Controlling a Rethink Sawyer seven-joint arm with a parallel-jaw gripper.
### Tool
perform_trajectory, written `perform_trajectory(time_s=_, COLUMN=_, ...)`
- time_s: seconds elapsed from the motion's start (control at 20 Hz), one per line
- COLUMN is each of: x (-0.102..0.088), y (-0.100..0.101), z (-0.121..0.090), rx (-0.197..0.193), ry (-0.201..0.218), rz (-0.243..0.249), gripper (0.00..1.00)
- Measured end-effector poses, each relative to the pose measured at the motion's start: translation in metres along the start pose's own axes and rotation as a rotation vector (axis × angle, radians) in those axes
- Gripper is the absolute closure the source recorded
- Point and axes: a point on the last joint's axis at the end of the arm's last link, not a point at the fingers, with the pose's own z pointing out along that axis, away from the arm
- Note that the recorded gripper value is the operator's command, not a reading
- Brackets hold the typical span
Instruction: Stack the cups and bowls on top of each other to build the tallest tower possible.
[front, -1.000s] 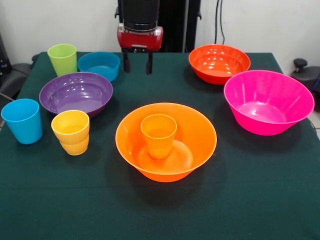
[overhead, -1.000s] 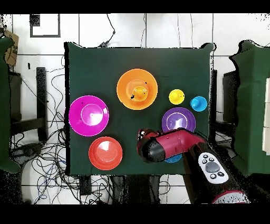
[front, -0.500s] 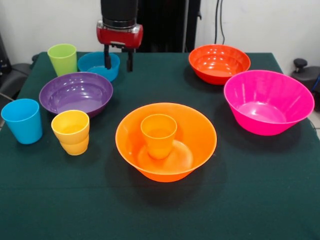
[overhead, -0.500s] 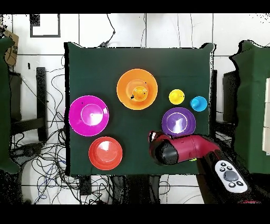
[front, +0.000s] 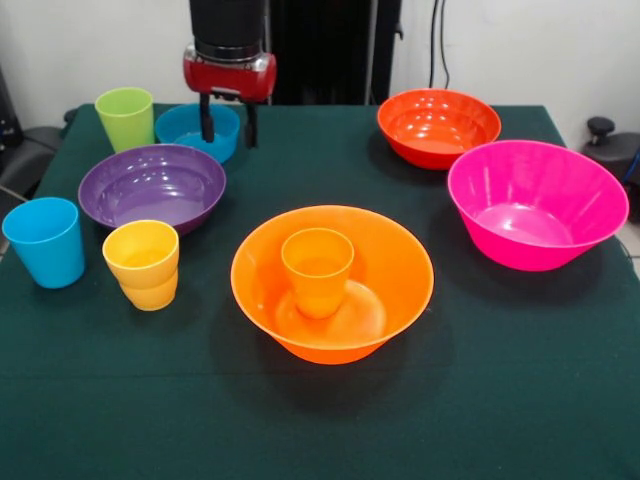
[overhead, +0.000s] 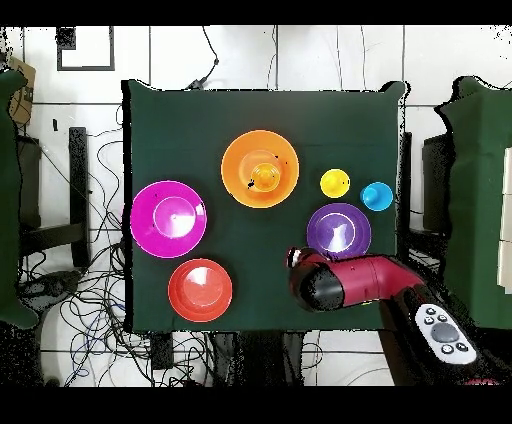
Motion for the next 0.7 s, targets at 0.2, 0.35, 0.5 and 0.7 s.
perform_trajectory(time_s=0.2, x=-0.002, y=0.013, z=0.011, rx=-0.015, ry=0.009, rz=-0.017, gripper=0.00)
perform_trajectory(time_s=0.35, x=-0.003, y=0.023, z=0.017, rx=-0.044, ry=0.009, rz=-0.032, gripper=0.00)
perform_trajectory(time_s=0.5, x=-0.007, y=0.032, z=0.021, rx=-0.078, ry=-0.009, rz=-0.087, gripper=0.00)
perform_trajectory(time_s=0.7, x=-0.017, y=0.046, z=0.023, rx=-0.128, ry=-0.055, rz=-0.226, gripper=0.00)
